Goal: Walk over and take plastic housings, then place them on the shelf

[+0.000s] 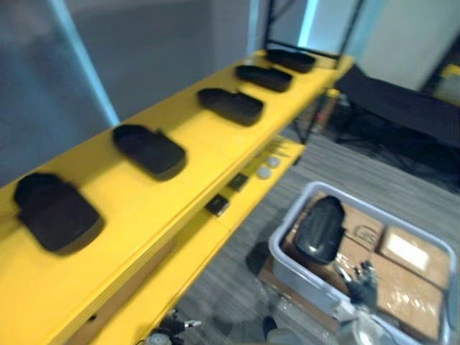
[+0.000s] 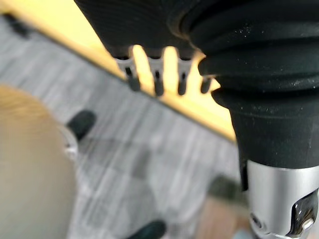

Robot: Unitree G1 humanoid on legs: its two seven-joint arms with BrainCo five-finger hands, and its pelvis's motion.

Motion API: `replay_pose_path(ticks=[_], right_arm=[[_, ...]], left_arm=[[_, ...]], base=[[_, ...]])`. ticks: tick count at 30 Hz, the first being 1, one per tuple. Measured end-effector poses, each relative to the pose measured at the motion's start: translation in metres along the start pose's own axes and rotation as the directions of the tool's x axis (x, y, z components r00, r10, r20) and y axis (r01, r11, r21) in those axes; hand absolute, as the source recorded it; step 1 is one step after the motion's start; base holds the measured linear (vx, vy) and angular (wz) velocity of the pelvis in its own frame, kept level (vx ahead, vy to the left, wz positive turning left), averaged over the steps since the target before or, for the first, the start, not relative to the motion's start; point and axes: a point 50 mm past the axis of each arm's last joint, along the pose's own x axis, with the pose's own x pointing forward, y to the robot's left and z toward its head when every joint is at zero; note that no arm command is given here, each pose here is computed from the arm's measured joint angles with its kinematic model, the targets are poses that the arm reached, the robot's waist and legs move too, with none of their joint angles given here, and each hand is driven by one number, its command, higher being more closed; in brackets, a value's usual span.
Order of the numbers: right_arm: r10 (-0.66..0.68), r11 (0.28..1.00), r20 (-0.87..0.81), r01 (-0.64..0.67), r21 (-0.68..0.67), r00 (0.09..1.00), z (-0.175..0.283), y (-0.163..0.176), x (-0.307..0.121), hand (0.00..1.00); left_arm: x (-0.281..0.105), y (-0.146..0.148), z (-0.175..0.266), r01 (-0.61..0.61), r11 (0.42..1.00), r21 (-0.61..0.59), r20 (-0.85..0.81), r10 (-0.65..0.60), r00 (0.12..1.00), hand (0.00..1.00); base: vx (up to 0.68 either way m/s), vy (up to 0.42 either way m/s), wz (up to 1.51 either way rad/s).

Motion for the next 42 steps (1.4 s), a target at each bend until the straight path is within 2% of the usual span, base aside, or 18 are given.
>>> replay_pose_path(ticks=[4, 9, 14, 18, 26, 29, 31, 37, 42], right_arm=[[0.111, 0.994, 0.016, -0.111, -0.018, 0.994, 0.003, 0.017, 0.004, 0.00], [0.382, 0.922, 0.086, -0.374, -0.099, 0.920, 0.027, 0.062, 0.024, 0.00], [0.460, 0.885, 0.095, -0.446, -0.134, 0.883, 0.033, 0.081, 0.032, 0.00], [0.530, 0.843, 0.041, -0.521, -0.135, 0.847, 0.020, 0.095, 0.023, 0.00], [0.512, 0.851, 0.019, -0.504, -0.145, 0.859, 0.011, 0.097, 0.022, 0.00], [0.508, 0.854, -0.048, -0.510, -0.100, 0.860, -0.013, 0.093, 0.001, 0.00], [0.531, 0.840, -0.064, -0.535, -0.090, 0.845, -0.018, 0.099, -0.004, 0.00], [0.495, 0.864, -0.068, -0.499, -0.069, 0.866, -0.024, 0.096, -0.011, 0.00], [0.459, 0.883, -0.055, -0.462, -0.081, 0.887, -0.020, 0.094, -0.006, 0.00]], left_arm=[[-0.001, 0.000, -0.011, -0.001, 0.998, -0.065, -0.040, -0.001, 0.999, 0.00], [-0.003, 0.000, -0.012, -0.037, 0.957, -0.287, -0.005, 0.037, 0.999, 0.00], [-0.005, 0.000, -0.016, -0.055, 0.942, -0.332, 0.018, 0.065, 0.998, 0.00], [-0.006, 0.018, -0.014, -0.112, 0.927, -0.358, 0.056, 0.141, 0.988, 0.00], [-0.004, 0.014, 0.001, -0.104, 0.959, -0.264, 0.119, 0.139, 0.983, 0.00], [-0.006, 0.035, -0.003, -0.165, 0.956, -0.241, 0.105, 0.195, 0.975, 0.00], [-0.007, 0.036, -0.013, -0.187, 0.946, -0.265, 0.064, 0.210, 0.975, 0.00], [-0.011, 0.042, -0.035, -0.215, 0.945, -0.248, -0.010, 0.220, 0.976, 0.00], [-0.016, 0.033, -0.054, -0.225, 0.911, -0.345, -0.077, 0.212, 0.974, 0.00]], base=[[-0.04, -0.063, -0.36], [0.00, 0.007, -0.54], [-0.08, 0.224, -0.38], [-0.04, 0.152, -0.07], [-0.05, 0.103, -0.06], [-0.24, 0.091, -0.49], [-0.33, 0.070, -0.70], [-0.11, -0.033, -0.18], [-0.08, -0.102, -0.80]])
